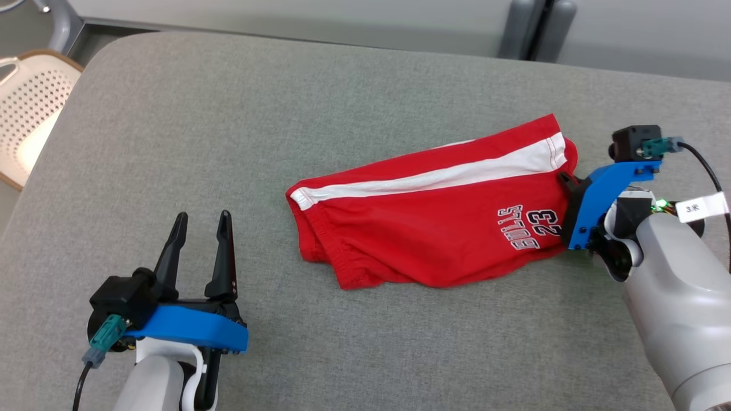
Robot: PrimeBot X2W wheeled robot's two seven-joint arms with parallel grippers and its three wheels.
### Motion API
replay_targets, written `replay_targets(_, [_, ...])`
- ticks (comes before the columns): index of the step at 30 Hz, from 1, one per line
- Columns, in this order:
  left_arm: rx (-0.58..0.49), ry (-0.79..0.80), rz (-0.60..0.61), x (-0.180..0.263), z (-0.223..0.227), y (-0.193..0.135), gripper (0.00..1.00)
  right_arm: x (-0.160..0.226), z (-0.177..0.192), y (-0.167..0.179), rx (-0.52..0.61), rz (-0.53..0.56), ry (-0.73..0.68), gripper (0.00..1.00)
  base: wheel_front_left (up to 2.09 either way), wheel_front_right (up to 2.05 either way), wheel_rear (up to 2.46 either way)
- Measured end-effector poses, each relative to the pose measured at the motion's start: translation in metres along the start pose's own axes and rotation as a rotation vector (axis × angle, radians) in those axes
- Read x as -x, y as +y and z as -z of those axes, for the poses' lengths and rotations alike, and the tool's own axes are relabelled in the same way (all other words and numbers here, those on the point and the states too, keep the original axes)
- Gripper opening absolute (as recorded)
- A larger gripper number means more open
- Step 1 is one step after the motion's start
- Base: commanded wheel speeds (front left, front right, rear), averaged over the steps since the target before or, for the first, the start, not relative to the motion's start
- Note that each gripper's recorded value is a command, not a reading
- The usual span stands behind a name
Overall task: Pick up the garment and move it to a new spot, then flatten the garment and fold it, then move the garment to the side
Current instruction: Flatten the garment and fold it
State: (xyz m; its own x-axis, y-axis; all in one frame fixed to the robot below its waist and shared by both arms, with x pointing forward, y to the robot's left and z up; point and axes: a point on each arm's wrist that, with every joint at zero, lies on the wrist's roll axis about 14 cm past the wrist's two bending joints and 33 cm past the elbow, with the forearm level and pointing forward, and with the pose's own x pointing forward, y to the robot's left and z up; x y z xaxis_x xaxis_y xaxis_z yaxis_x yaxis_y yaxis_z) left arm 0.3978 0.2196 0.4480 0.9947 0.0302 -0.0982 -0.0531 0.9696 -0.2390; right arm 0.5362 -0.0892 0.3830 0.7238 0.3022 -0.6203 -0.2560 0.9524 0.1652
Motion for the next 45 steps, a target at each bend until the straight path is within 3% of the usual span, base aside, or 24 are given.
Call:
replay_targets(15, [-0.004,0.015,0.132,0.014,0.003,-0.036,1.0,0.086,-0.023,-0.109,0.003,0.253,-0.165,0.0,0.0,0.0,0.0])
replay_targets(21, [-0.004,0.015,0.151,0.014,0.003,-0.042,1.0,0.104,-0.04,-0.124,0.043,0.302,-0.21,0.0,0.0,0.0,0.0])
replay_targets(25, [-0.01,0.018,0.162,0.016,0.004,-0.045,1.0,0.101,-0.055,-0.096,0.075,0.256,-0.241,0.0,0.0,0.0,0.0])
replay_targets(34, [-0.014,0.006,0.15,0.021,-0.001,-0.039,1.0,0.085,-0.074,0.021,0.14,0.025,-0.25,0.0,0.0,0.0,0.0])
replay_targets(39, [-0.016,0.008,0.134,0.024,-0.001,-0.034,1.0,0.074,-0.064,0.065,0.184,-0.067,-0.191,0.0,0.0,0.0,0.0])
replay_targets(45, [-0.016,0.005,0.116,0.027,-0.003,-0.027,1.0,0.058,-0.039,0.092,0.213,-0.13,-0.095,0.0,0.0,0.0,0.0])
